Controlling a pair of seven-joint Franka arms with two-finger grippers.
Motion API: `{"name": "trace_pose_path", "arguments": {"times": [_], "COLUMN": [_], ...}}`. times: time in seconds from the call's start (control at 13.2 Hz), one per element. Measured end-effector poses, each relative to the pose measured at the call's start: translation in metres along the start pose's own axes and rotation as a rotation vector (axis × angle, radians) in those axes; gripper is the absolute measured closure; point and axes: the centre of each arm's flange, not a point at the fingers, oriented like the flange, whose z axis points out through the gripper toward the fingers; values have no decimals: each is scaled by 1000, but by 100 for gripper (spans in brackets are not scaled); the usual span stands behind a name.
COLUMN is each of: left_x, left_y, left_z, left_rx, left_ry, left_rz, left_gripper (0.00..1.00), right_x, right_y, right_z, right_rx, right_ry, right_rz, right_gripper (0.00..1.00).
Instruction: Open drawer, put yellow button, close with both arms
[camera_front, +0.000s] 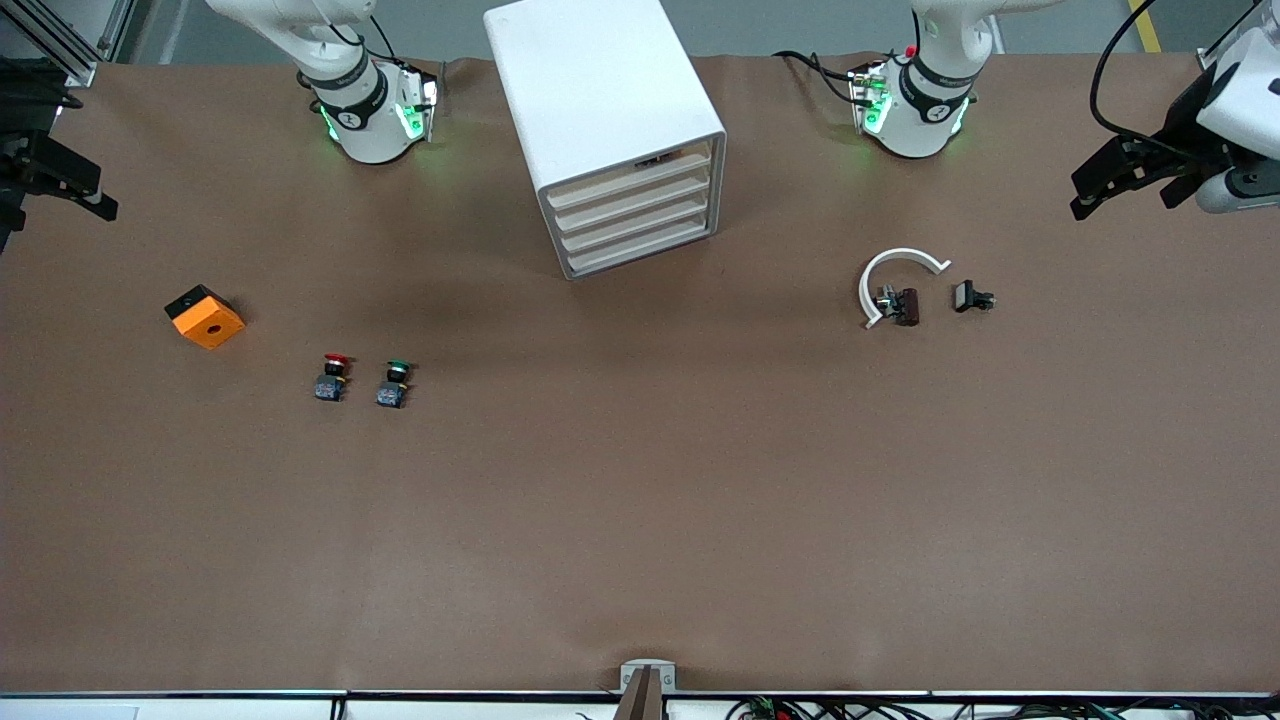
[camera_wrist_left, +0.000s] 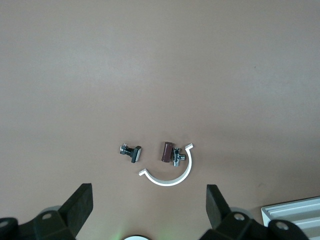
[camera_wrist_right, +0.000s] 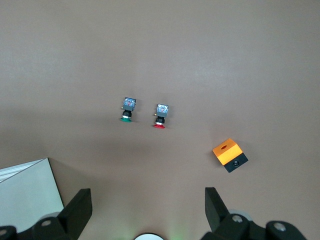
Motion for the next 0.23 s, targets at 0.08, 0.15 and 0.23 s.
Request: {"name": "trace_pose_path", "arguments": {"times": [0.08,0.15,0.23], "left_x": [0,1,2], "left_y": [-1,-3,-4], "left_z": [1,1,0], "left_rx": [0,0,-1], "left_ry": [-1,-1,0], "left_rz": [-2,-5,-8], "left_gripper": [0,0,0], "right_x": [-3,-7,-9], "right_y": [-1,-1,-1], "right_z": [0,0,-2], "right_rx": [0,-1,-1], "right_ry": [4,8,14], "right_rz": [-1,-1,-1], "right_gripper": [0,0,0]}}
